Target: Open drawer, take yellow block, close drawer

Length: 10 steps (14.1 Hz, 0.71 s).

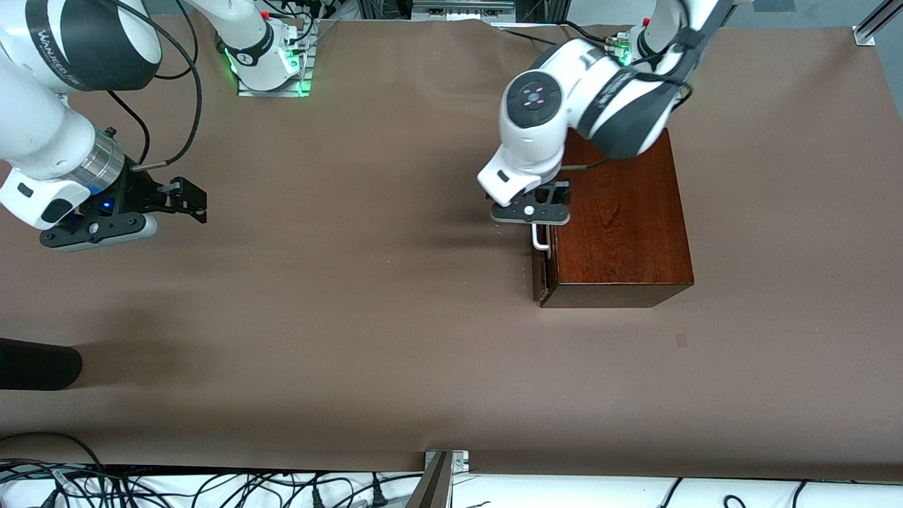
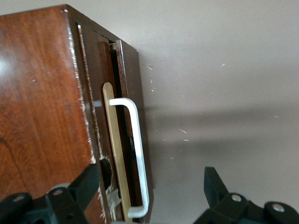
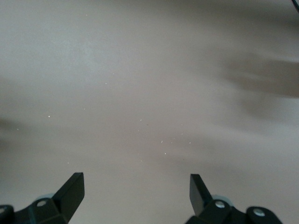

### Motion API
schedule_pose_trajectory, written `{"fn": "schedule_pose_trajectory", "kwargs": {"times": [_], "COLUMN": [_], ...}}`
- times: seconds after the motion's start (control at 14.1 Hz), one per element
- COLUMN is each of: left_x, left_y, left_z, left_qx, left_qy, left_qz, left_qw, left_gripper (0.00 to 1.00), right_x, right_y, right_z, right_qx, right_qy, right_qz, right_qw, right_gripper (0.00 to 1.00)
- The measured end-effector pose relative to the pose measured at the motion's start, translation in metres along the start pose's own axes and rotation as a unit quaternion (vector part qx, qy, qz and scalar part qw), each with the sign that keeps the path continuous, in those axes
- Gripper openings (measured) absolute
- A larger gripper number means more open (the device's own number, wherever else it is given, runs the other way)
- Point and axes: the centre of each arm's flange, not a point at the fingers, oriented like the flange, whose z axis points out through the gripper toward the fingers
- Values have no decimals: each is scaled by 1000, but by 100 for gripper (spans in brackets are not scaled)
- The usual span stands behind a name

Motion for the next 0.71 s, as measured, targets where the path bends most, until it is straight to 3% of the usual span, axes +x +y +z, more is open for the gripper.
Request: {"fn": "schedule_pose_trajectory", "kwargs": {"times": [0.57, 0.71], "left_x": [-2, 0], "left_y": [13, 15], "left_z": [47, 57], "left_qx": [25, 35], "left_qy": [-23, -14], "left_qz": [1, 7], "left_qw": [999, 999], "left_gripper": [100, 100], "right_x": [0, 0], "right_y": [0, 0], "right_z": [0, 0], "right_qx": [0, 0], "right_qy": [0, 0], "right_qz": [0, 0], "right_qw": [1000, 1000], "right_gripper": [100, 100]}}
